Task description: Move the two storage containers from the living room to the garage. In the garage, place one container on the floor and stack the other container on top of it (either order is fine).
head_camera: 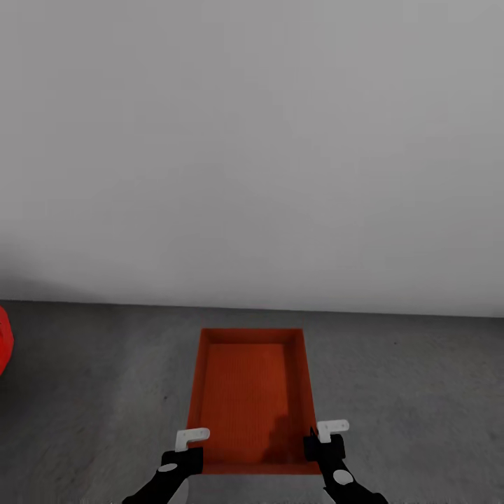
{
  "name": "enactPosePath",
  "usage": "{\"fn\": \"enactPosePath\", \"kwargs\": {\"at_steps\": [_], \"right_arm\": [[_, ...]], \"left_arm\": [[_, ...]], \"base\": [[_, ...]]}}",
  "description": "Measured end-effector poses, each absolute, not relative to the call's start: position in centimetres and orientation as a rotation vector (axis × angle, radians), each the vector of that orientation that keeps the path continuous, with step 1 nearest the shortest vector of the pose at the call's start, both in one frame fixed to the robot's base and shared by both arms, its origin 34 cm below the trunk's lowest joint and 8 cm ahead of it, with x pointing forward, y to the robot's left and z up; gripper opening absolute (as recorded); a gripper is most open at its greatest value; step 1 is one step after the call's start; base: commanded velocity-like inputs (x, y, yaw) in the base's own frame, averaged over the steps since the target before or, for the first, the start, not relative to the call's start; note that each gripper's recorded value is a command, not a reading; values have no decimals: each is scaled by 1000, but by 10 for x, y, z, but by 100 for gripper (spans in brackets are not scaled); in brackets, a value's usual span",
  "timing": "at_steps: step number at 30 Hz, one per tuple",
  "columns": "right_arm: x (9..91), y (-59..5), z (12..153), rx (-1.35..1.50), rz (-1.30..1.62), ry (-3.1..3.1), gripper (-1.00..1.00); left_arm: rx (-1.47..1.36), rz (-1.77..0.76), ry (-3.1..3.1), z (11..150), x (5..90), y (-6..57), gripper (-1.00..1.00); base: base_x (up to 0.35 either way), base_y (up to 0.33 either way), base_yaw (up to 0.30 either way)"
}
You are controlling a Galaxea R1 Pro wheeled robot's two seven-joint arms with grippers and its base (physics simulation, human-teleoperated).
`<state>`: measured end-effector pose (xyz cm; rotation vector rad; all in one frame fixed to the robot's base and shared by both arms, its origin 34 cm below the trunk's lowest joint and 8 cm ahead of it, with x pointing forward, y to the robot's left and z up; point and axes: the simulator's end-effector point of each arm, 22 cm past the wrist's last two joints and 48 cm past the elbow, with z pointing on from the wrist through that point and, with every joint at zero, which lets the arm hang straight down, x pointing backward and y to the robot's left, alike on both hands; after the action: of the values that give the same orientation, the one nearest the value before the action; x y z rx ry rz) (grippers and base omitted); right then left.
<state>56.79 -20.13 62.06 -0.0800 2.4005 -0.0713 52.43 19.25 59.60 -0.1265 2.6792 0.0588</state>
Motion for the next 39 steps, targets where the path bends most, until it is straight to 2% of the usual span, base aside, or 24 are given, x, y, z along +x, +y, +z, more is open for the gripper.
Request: {"fn": "enactPosePath", "kwargs": {"at_steps": [39], "right_arm": [[547, -201, 594, -83, -70, 2462, -100]], "left_arm": [[-126, 64, 2741, 572, 503, 192, -100]], "base": [[0, 0, 0]]}}
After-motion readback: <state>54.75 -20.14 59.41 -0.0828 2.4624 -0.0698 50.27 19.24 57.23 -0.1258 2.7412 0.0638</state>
